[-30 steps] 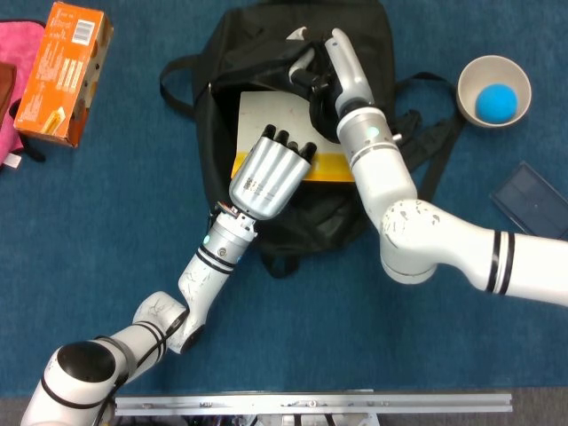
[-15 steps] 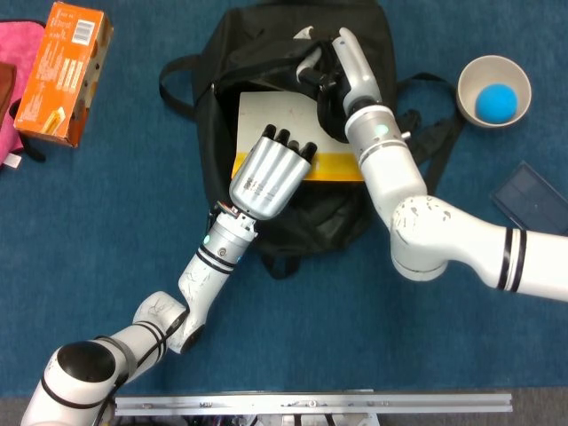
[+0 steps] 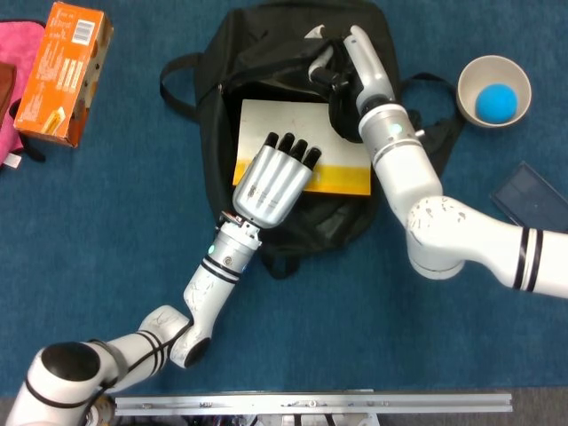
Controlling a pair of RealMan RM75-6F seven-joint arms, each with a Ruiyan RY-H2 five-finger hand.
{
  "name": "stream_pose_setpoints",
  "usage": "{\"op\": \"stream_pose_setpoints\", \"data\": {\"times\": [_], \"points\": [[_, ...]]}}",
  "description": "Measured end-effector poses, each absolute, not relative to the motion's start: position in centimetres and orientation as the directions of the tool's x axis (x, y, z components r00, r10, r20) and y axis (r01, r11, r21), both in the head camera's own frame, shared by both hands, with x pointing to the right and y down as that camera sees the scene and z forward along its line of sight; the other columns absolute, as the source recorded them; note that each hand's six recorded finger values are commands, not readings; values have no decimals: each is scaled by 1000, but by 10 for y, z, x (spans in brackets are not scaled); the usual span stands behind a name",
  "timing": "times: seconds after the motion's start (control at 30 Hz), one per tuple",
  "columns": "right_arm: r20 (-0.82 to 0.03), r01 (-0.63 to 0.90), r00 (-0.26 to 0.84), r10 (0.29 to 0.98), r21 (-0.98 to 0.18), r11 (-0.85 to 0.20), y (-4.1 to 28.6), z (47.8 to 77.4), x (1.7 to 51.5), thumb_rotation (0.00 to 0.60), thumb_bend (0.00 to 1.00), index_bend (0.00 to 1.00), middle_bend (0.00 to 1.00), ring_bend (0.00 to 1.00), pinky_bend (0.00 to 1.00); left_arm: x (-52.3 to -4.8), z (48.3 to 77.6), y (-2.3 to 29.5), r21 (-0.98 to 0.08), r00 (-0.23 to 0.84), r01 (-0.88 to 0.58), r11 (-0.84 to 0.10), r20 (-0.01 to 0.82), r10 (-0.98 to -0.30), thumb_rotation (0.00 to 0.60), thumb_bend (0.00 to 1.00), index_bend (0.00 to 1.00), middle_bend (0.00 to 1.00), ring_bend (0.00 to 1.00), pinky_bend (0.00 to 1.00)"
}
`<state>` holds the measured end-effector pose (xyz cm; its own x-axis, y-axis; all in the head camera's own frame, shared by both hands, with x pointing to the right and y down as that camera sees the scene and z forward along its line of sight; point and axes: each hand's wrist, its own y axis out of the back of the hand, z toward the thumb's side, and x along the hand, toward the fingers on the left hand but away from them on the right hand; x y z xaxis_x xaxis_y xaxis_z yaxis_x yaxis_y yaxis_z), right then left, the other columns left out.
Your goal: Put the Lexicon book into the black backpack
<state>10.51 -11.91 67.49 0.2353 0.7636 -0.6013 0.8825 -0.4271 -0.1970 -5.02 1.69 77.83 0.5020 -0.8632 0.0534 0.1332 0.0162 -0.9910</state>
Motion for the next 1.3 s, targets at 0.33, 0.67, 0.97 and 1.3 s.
{"op": "stream_pose_setpoints", "data": {"times": [0.33,0.67,0.97,1.3], "points": [[-604,881,238,760,-195,-430,-118,675,107,600,1000,722,622,664,875,-56,770,9,-988,477,151,15,60,-877,600,253,404,506,440,561],[-607,884,242,757,-184,-430,-116,674,108,600,1000,722,622,665,875,-57,770,3,-990,501,135,30,42,-864,600,253,535,523,441,558],[-607,886,232,760,-191,-423,-118,675,113,600,1000,722,622,665,875,-67,770,-10,-989,504,141,48,30,-863,600,222,489,521,440,550],[-609,885,231,759,-192,-423,-117,678,118,600,1000,716,622,664,875,-91,765,-19,-994,450,107,-14,61,-891,600,151,346,449,379,490]]}}
